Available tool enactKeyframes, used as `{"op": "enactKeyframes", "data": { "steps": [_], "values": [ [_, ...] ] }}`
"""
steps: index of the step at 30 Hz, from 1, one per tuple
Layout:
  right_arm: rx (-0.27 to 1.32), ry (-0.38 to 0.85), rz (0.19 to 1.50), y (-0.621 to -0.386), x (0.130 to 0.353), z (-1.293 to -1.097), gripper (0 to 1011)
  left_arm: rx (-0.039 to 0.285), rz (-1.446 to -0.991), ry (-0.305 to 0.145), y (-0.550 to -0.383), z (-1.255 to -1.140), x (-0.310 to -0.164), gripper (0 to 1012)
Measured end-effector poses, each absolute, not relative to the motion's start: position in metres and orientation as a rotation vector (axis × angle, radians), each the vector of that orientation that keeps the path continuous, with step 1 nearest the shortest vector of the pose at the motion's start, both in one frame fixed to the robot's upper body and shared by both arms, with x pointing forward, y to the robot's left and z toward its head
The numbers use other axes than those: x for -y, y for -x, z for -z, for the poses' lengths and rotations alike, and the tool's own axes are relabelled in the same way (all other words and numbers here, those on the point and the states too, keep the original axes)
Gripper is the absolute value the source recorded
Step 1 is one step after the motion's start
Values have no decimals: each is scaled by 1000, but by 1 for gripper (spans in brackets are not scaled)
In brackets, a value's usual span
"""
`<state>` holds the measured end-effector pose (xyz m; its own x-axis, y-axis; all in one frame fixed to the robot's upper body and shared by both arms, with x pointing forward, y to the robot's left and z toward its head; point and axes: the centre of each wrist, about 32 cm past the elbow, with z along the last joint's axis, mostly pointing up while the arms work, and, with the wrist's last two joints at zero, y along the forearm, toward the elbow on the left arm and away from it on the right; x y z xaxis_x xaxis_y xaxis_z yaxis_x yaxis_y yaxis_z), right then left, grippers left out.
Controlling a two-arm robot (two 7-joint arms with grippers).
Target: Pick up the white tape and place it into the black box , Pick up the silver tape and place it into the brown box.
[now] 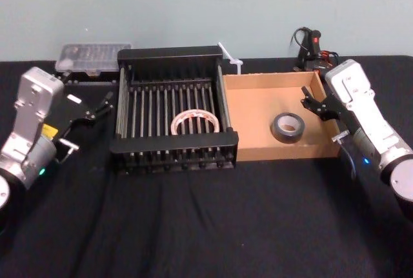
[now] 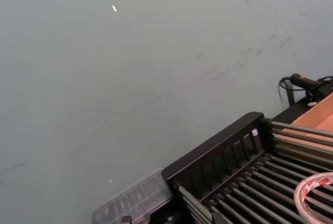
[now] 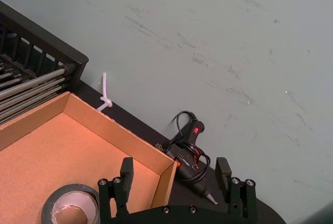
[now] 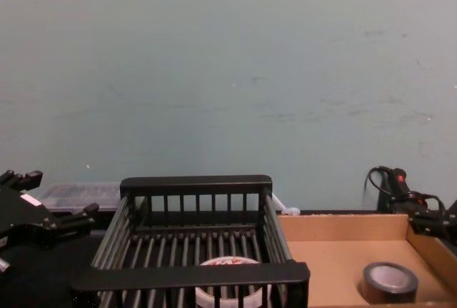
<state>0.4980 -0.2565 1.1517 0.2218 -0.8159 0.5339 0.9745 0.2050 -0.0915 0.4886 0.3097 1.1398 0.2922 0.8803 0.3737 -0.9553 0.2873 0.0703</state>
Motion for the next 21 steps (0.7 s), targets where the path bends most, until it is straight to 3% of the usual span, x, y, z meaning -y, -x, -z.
{"op": "enactKeyframes", "data": {
  "steps": [21],
  "values": [
    [412, 458, 1298, -498, 257, -1152, 1002, 285, -1248, -304, -489, -1140, -310, 1001]
  ]
}}
